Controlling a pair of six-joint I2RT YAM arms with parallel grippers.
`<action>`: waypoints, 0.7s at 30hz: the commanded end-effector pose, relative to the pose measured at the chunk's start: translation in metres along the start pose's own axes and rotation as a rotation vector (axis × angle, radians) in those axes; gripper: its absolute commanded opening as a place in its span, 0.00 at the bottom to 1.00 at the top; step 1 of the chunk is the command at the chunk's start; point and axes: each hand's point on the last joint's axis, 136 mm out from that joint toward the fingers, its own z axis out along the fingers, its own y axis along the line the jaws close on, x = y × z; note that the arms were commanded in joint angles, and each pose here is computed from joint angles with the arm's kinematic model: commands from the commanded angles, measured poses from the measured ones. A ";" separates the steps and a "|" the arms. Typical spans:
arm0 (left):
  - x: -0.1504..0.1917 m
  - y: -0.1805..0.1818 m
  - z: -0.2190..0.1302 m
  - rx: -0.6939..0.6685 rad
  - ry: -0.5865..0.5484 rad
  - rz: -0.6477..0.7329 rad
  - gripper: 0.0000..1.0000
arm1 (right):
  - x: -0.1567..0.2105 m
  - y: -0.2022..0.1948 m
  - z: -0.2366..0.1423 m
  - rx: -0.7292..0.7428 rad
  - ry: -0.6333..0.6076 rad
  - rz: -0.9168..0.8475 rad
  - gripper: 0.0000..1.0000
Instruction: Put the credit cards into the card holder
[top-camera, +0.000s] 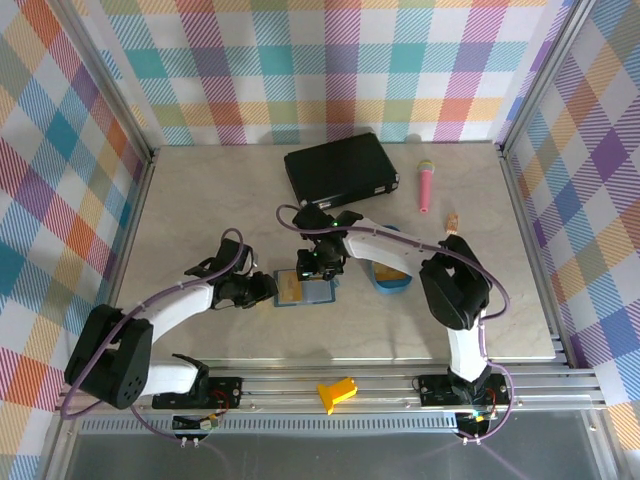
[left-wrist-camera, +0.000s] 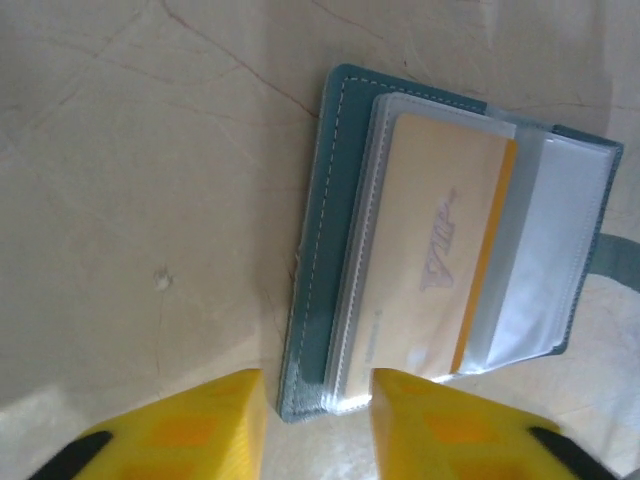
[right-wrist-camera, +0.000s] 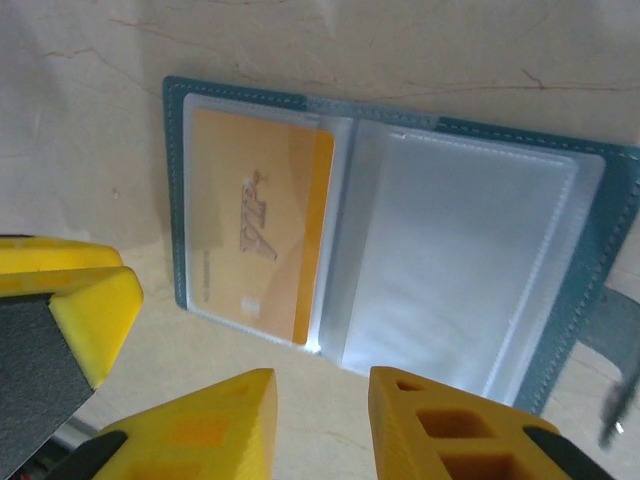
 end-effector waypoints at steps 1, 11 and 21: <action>-0.010 -0.009 0.005 0.043 -0.022 0.005 0.26 | -0.010 0.013 0.003 -0.049 -0.001 0.019 0.29; -0.014 0.001 0.014 -0.008 -0.024 0.016 0.05 | -0.013 0.013 0.014 -0.041 0.021 0.022 0.28; -0.014 0.004 0.019 -0.018 -0.014 0.028 0.00 | -0.010 0.013 0.028 -0.049 0.057 0.031 0.29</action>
